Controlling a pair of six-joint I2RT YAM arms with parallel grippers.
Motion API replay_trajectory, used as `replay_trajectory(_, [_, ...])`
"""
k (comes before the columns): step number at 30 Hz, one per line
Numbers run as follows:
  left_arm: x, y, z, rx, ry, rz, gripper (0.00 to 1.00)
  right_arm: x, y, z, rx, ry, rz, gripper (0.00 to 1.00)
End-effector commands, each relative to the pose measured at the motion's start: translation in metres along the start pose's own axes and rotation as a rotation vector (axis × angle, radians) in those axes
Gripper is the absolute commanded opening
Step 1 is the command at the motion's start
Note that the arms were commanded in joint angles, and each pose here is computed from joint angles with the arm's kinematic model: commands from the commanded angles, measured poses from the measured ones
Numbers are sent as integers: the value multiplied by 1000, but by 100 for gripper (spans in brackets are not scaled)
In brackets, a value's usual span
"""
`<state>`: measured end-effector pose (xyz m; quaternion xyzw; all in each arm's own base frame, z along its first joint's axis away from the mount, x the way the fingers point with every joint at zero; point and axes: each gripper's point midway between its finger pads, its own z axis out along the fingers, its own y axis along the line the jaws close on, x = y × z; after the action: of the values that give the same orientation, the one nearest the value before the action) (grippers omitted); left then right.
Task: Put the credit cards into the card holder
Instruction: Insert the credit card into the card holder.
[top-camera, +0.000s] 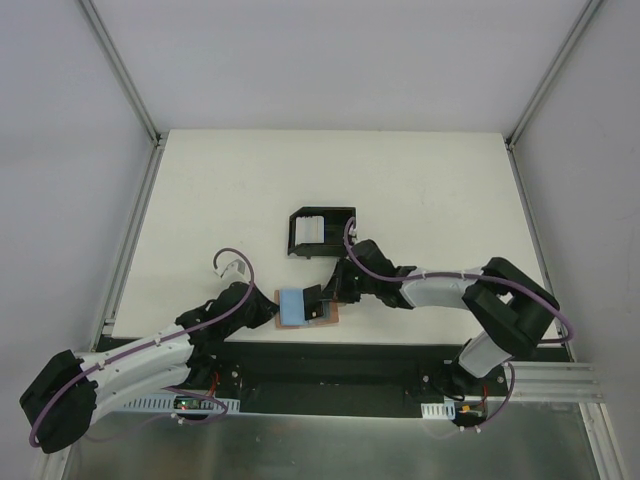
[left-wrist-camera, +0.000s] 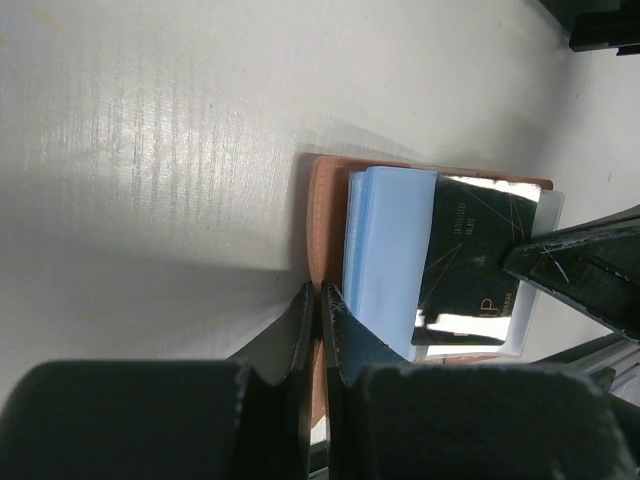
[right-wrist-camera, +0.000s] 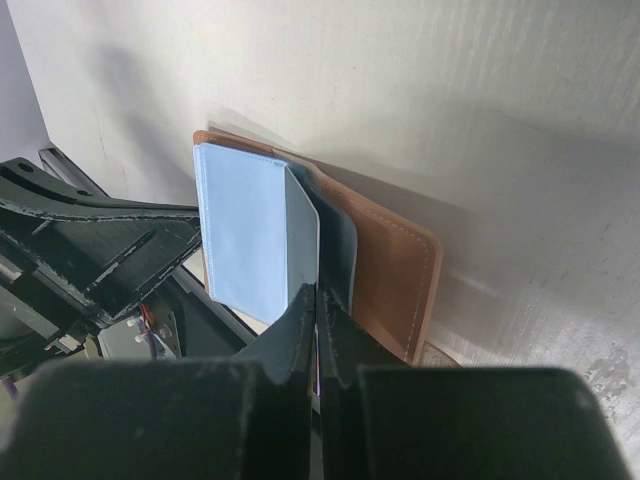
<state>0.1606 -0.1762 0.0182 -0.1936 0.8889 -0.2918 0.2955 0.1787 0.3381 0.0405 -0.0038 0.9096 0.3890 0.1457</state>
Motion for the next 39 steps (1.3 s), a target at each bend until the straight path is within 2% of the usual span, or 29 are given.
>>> replay_trajectory(1, [6,9,2,-20,20,-22,0,1,2,4,-38,-10,34,0])
replay_trajectory(14, [6,9,3,-17,20,-30,0,15,-10,8,-10,13,46,0])
replay_trajectory(26, [9,9,3,-14,31,-30,0,-1,-9,13,0,-41,46,0])
replay_trajectory(39, [9,0,2,18,46,-14,0,8,25,30,-34,32,-3,1])
